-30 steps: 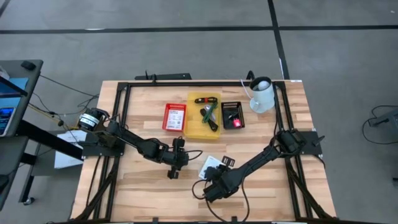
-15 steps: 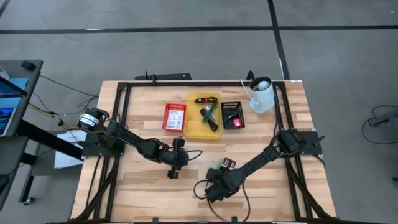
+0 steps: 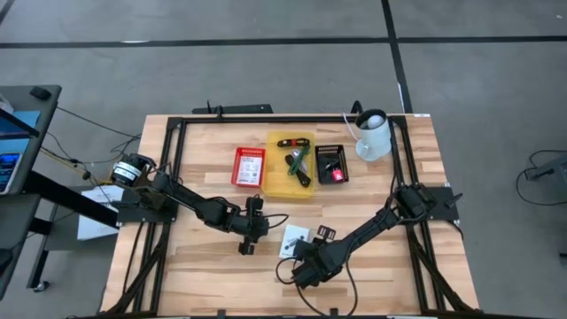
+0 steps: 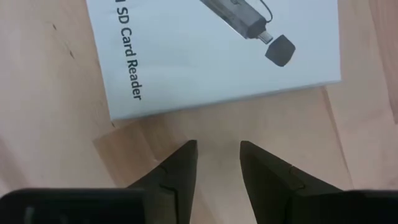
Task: Pick and place items into bin
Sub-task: Put the card reader box in the red bin
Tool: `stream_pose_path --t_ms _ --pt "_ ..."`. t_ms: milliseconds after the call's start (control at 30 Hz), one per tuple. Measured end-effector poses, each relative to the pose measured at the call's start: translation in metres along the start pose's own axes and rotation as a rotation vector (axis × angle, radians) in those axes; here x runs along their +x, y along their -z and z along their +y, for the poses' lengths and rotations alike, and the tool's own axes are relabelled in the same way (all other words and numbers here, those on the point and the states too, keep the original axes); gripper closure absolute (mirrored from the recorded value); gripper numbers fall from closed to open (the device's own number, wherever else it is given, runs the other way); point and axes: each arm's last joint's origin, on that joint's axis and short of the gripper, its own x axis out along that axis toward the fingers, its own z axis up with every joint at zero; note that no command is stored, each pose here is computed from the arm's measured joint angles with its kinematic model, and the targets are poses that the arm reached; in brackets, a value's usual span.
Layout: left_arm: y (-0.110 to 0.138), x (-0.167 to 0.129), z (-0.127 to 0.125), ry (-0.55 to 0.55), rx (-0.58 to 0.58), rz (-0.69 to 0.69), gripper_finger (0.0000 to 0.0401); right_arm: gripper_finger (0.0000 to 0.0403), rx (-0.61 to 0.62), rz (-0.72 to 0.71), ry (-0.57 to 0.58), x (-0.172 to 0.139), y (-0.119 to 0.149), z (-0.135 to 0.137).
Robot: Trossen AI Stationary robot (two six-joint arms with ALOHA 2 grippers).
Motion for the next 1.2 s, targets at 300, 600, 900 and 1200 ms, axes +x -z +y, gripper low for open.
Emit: stream_pose_path --t_ms 300,600,900,1200 --pt "0.000 0.000 0.000 0.003 -0.001 0.000 0.0234 0.0282 -0.022 -0.057 0.074 -0.003 0.006 0.001" --pt "0.000 0.000 0.000 0.002 -0.001 0.000 0.0234 0.0282 -0.061 -0.092 0.063 -0.013 -0.001 0.004" --pt "0.000 0.000 0.000 0.002 -0.001 0.000 0.0234 0.0282 -0.083 -0.125 0.103 -0.026 -0.006 0.003" --pt "0.000 0.000 0.000 0.002 -0.001 0.000 0.0234 0.0282 -0.085 -0.153 0.073 -0.022 -0.016 0.001"
